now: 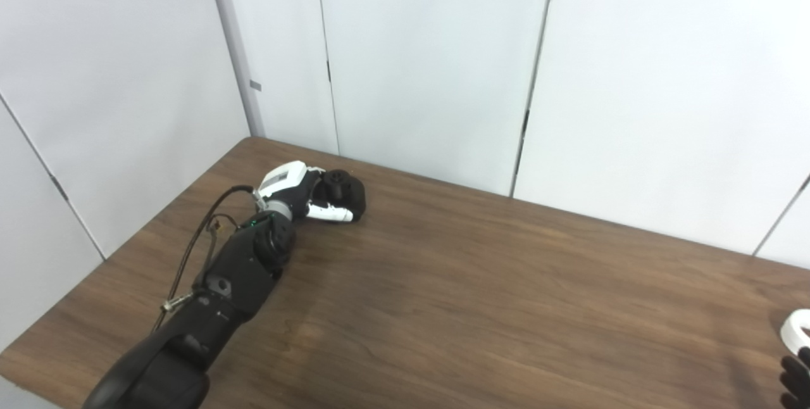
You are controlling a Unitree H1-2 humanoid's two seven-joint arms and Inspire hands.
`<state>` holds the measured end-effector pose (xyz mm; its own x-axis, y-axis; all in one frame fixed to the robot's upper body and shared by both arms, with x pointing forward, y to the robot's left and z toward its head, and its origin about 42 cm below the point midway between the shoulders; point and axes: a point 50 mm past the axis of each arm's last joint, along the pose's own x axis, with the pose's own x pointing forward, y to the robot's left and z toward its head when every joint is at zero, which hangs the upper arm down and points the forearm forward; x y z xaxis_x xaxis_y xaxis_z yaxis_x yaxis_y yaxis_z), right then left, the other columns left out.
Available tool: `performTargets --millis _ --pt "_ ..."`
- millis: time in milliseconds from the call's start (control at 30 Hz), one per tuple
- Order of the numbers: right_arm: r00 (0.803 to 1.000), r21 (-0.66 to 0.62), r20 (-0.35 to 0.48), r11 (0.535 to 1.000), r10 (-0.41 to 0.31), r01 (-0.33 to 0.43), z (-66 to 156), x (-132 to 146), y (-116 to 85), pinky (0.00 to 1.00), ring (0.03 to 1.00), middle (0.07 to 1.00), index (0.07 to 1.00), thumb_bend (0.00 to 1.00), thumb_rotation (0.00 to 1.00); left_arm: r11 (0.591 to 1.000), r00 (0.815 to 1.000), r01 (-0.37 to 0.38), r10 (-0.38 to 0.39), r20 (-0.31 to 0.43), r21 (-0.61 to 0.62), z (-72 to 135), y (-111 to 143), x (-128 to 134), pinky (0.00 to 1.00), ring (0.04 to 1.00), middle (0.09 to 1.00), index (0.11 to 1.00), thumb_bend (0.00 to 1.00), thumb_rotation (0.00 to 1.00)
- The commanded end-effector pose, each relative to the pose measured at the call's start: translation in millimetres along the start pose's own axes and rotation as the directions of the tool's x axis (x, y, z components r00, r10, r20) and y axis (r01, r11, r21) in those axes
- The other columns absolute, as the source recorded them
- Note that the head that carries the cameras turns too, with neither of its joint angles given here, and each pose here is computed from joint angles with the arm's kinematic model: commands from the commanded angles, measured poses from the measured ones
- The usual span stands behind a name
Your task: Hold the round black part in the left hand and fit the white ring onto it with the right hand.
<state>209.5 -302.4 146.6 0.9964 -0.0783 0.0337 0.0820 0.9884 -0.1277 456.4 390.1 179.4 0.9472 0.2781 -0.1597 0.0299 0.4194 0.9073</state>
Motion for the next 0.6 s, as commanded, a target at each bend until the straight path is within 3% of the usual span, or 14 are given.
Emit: performTargets --millis 0,567 --pt "1.0 -0.009 -0.024 1.0 -0.006 0.006 -5.0 -29.4 0.4 0.94 0.935 0.917 0.936 0.73 1.0 0.996 0.994 -0.09 0.09 0.054 -0.01 22.9 31.9 11.5 1.0 0.985 0.952 0.846 1.0 0.51" --pt "1.0 -0.021 -0.023 1.0 -0.005 0.004 -4.6 -30.0 1.1 0.96 0.935 0.906 0.937 0.73 1.0 0.995 0.995 -0.093 0.092 0.028 0.027 18.3 22.0 15.7 0.97 0.954 0.918 0.799 1.0 0.51"
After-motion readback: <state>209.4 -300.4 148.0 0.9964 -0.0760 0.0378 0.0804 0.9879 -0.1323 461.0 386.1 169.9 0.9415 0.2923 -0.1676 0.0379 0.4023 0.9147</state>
